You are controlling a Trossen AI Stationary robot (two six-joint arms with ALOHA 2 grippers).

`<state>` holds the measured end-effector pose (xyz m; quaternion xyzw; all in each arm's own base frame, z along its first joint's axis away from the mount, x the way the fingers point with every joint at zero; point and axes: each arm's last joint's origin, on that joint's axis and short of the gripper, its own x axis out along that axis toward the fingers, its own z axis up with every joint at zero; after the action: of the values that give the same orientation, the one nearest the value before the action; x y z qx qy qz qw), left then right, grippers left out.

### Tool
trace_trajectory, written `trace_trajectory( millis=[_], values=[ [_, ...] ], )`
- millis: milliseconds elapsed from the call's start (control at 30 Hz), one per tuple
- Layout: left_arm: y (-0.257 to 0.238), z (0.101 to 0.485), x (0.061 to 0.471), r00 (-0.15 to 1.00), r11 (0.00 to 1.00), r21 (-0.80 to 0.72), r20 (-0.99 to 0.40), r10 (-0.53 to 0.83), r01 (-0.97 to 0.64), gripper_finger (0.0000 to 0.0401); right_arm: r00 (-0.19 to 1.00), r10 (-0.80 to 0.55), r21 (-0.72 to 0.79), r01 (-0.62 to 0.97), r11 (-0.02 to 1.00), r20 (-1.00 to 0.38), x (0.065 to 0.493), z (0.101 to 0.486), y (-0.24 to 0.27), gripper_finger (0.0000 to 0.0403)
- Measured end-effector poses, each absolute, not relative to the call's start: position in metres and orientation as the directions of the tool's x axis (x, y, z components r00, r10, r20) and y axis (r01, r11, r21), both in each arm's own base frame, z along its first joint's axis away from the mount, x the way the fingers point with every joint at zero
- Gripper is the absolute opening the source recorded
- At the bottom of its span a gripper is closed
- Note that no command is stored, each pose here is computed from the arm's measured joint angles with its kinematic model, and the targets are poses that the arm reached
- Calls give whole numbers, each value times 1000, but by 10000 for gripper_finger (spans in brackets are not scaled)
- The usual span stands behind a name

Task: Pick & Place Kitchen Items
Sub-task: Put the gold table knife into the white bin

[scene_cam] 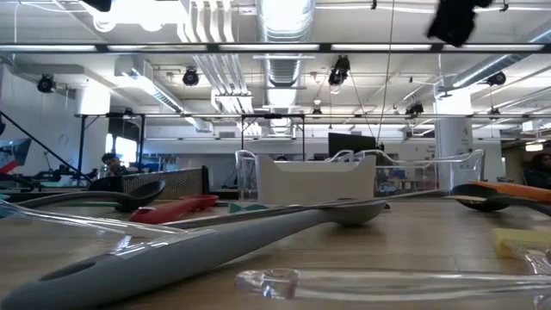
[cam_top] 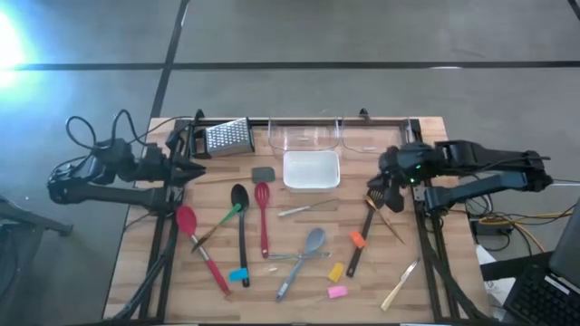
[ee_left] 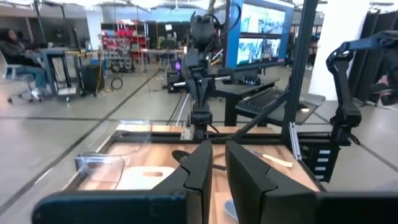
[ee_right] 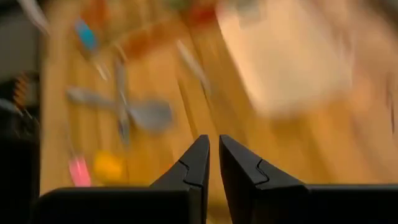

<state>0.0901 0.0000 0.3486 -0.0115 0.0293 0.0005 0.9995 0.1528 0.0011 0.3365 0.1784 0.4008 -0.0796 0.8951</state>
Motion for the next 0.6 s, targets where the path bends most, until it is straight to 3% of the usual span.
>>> trace_trajectory(
  millis=[167, 233, 600],
  values=[
    [0, 346, 102, 995, 1000, -22, -98, 0, -3, 53, 361, -73, 145, 541, 828, -930, 131, 315, 9, 34],
    [0, 346, 106, 995, 1000, 2, -101, 2, -1, 53, 301, -102, 105, 600, 793, -948, 124, 304, 14, 34],
    [0, 341, 120, 988, 1000, 27, -153, 5, -1, 53, 324, -44, 203, 688, 697, -945, 127, 255, 38, 34]
  ],
)
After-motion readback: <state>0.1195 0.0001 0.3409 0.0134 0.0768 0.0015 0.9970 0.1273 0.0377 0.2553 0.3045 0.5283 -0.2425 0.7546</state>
